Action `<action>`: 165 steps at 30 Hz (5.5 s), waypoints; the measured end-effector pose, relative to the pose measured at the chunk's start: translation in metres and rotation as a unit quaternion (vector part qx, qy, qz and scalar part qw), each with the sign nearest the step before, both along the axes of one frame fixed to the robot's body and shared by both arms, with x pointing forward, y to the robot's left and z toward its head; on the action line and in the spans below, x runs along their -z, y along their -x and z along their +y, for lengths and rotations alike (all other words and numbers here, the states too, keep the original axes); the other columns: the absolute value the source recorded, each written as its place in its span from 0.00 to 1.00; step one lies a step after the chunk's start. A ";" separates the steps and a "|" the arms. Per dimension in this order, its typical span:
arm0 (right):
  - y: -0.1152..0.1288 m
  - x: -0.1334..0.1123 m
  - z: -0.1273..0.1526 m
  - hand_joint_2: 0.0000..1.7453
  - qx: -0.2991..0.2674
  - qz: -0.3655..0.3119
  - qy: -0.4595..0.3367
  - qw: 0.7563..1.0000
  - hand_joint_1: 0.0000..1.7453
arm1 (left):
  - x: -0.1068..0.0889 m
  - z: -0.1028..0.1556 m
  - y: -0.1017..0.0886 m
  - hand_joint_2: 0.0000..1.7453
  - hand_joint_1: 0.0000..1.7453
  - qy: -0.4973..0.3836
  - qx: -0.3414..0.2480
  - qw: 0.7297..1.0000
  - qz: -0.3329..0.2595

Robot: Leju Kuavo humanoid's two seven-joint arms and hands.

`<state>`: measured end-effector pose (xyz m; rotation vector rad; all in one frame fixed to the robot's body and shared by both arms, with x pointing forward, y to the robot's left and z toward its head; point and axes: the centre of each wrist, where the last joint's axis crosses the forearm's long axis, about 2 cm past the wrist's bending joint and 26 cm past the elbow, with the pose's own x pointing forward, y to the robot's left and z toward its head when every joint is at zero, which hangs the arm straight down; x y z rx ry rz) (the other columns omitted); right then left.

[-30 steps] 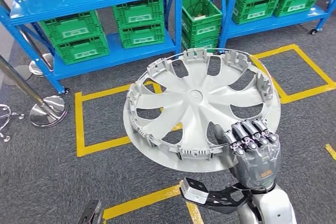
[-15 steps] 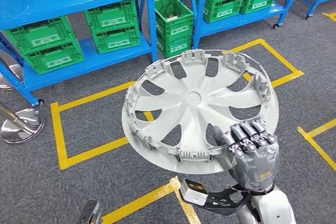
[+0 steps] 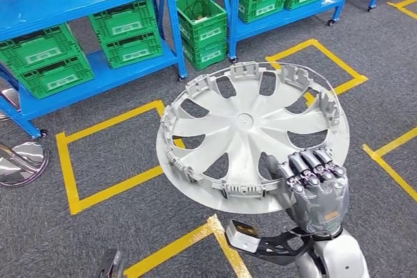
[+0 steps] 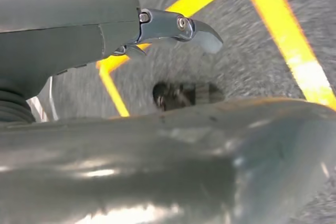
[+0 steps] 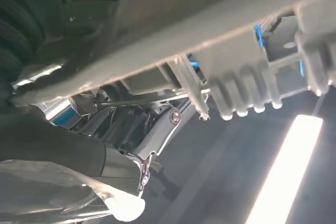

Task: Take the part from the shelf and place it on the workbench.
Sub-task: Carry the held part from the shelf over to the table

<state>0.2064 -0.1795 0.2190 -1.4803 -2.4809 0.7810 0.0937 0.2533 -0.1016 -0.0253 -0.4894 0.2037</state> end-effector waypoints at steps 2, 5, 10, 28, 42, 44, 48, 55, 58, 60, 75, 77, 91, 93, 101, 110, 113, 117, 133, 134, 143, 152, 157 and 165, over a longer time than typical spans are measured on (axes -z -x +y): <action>0.000 0.000 0.000 1.00 0.001 0.001 -0.001 1.000 1.00 | 0.000 0.002 0.002 0.00 0.00 0.016 -0.051 0.998 0.020; 0.000 0.000 0.000 1.00 0.003 0.003 -0.005 1.000 1.00 | 0.002 0.007 0.007 0.00 0.00 0.029 -0.101 0.994 0.038; 0.000 0.001 0.000 1.00 0.004 0.005 -0.005 1.000 1.00 | 0.003 0.012 0.011 0.00 0.00 0.029 -0.119 0.991 0.045; 0.006 -0.004 -0.003 1.00 -0.001 -0.010 0.001 1.000 1.00 | 0.004 0.014 0.013 0.00 0.00 0.015 -0.095 0.994 0.043; 0.008 -0.009 -0.006 1.00 -0.003 -0.026 0.008 1.000 1.00 | 0.004 0.012 0.016 0.00 0.00 0.012 -0.078 0.996 0.044; 0.008 -0.009 -0.006 1.00 -0.003 -0.026 0.009 1.000 1.00 | 0.004 0.012 0.017 0.00 0.00 0.012 -0.074 0.996 0.044; 0.009 -0.008 -0.006 1.00 -0.003 -0.025 0.009 1.000 1.00 | 0.004 0.011 0.018 0.00 0.00 0.012 -0.071 0.996 0.045; 0.010 -0.007 -0.006 1.00 -0.003 -0.022 0.010 1.000 1.00 | 0.004 0.010 0.019 0.00 0.00 0.013 -0.070 0.996 0.046; 0.010 -0.007 -0.006 1.00 -0.003 -0.022 0.010 1.000 1.00 | 0.004 0.010 0.019 0.00 0.00 0.013 -0.070 0.996 0.046; 0.010 -0.007 -0.006 1.00 -0.003 -0.022 0.010 1.000 1.00 | 0.004 0.010 0.019 0.00 0.00 0.013 -0.070 0.996 0.046; 0.010 -0.007 -0.006 1.00 -0.004 -0.023 0.011 1.000 1.00 | 0.004 0.007 0.019 0.00 0.00 0.018 -0.068 0.996 0.046; 0.010 -0.007 -0.006 1.00 -0.004 -0.023 0.011 1.000 1.00 | 0.004 0.007 0.019 0.00 0.00 0.018 -0.068 0.996 0.046; 0.014 -0.003 -0.006 1.00 -0.005 -0.013 0.012 1.000 1.00 | 0.005 0.006 0.023 0.00 0.00 0.017 -0.070 0.996 0.046; 0.015 -0.002 -0.006 1.00 -0.005 -0.011 0.012 1.000 1.00 | 0.005 0.006 0.023 0.00 0.00 0.017 -0.070 0.996 0.046; 0.023 0.006 -0.007 1.00 -0.005 0.008 0.015 1.000 1.00 | 0.006 0.002 0.031 0.00 0.00 0.015 -0.066 0.996 0.055; 0.028 0.009 -0.003 1.00 0.004 0.030 -0.014 0.999 1.00 | 0.006 -0.006 0.035 0.00 0.00 0.021 -0.066 0.996 0.057; 0.029 0.009 0.000 1.00 0.002 0.034 -0.020 0.999 1.00 | 0.006 -0.006 0.036 0.00 0.00 0.021 -0.066 0.996 0.057; 0.029 0.010 0.001 1.00 0.000 0.035 -0.021 0.999 1.00 | 0.006 -0.006 0.036 0.00 0.00 0.021 -0.067 0.996 0.057; 0.029 0.011 0.001 1.00 -0.008 0.033 -0.012 0.999 1.00 | 0.006 -0.009 0.038 0.00 0.00 0.026 -0.063 0.996 0.056; 0.029 0.011 0.000 1.00 -0.008 0.033 -0.012 0.999 1.00 | 0.006 -0.009 0.038 0.00 0.00 0.026 -0.063 0.996 0.056; 0.029 0.012 0.000 1.00 -0.010 0.032 -0.008 0.999 1.00 | 0.007 -0.008 0.041 0.00 0.00 0.024 -0.060 0.996 0.059; 0.030 0.012 0.000 1.00 -0.011 0.032 -0.007 0.999 1.00 | 0.006 -0.008 0.040 0.00 0.00 0.024 -0.059 0.996 0.059; 0.029 0.011 0.000 1.00 -0.012 0.030 -0.005 0.999 1.00 | 0.007 -0.008 0.042 0.00 0.00 0.023 -0.056 0.996 0.061; 0.028 0.011 0.000 1.00 -0.013 0.026 -0.002 1.000 1.00 | 0.006 -0.007 0.038 0.00 0.00 0.023 -0.053 0.997 0.057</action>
